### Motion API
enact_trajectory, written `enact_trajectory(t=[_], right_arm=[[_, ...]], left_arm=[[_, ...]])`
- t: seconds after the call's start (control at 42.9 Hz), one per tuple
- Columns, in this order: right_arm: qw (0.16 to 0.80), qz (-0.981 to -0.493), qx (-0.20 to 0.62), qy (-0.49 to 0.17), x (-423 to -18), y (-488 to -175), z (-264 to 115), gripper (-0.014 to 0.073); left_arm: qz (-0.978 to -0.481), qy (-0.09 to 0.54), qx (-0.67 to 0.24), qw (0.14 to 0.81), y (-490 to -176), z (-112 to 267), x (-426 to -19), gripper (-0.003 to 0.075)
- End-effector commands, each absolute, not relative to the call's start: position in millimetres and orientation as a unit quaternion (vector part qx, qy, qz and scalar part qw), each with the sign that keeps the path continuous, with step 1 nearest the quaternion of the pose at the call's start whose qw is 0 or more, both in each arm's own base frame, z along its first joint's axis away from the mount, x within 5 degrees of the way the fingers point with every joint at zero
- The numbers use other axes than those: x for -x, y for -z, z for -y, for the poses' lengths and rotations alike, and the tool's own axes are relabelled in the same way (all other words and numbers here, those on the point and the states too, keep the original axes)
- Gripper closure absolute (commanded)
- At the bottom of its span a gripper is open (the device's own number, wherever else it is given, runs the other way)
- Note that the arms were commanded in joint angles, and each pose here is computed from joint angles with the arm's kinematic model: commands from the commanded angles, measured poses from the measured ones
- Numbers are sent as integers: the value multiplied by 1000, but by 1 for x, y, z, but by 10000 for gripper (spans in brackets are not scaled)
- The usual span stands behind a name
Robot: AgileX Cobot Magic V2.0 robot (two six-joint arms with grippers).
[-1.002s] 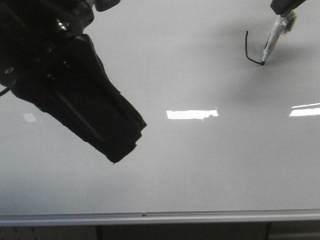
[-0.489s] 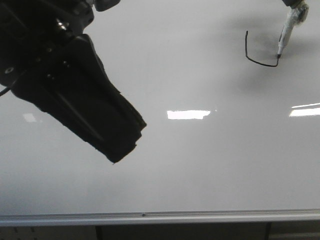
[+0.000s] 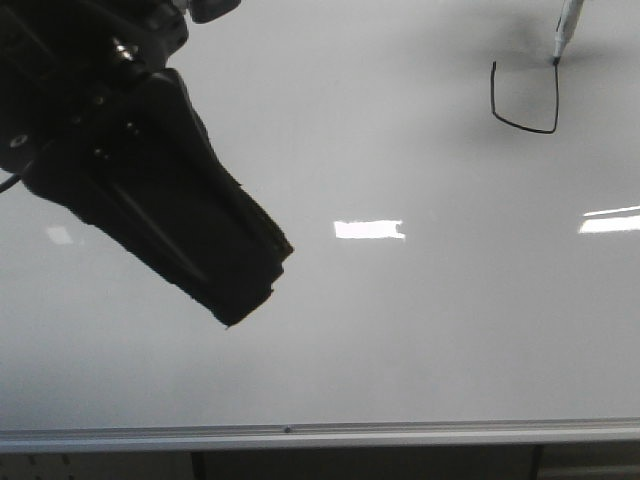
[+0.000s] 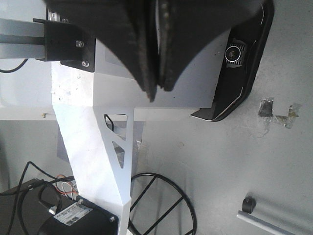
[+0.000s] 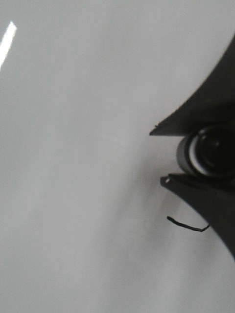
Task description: Write number 0 on whiteboard
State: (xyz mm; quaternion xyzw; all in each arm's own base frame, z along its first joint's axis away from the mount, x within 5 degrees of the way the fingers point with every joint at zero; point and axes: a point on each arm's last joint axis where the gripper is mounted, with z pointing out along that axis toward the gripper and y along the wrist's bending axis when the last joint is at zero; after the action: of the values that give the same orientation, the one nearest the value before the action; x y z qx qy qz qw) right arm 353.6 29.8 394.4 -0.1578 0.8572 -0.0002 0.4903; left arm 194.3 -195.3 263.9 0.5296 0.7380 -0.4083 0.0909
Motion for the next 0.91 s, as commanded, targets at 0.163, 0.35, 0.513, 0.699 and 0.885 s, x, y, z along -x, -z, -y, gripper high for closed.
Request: enact_trajectory(t=[0.163, 0.35, 0.513, 0.699, 0.885], right_arm=[[573, -808, 134, -15, -347, -430, -33, 662], [583, -800, 141, -24, -347, -432, -43, 662], [579, -802, 137, -42, -350, -428, -48, 662], [557, -816, 146, -58, -358, -415, -59, 662], [526, -831, 161, -83, -353, -411, -70, 662]], left_arm=[[-720, 436, -527, 118, -286, 198, -189, 740], [-720, 435, -527, 118, -286, 198, -189, 740], [-720, 435, -527, 118, -286, 198, -189, 740], [-720, 435, -527, 118, -286, 198, -189, 740], [-720, 435, -527, 118, -286, 198, -189, 740]])
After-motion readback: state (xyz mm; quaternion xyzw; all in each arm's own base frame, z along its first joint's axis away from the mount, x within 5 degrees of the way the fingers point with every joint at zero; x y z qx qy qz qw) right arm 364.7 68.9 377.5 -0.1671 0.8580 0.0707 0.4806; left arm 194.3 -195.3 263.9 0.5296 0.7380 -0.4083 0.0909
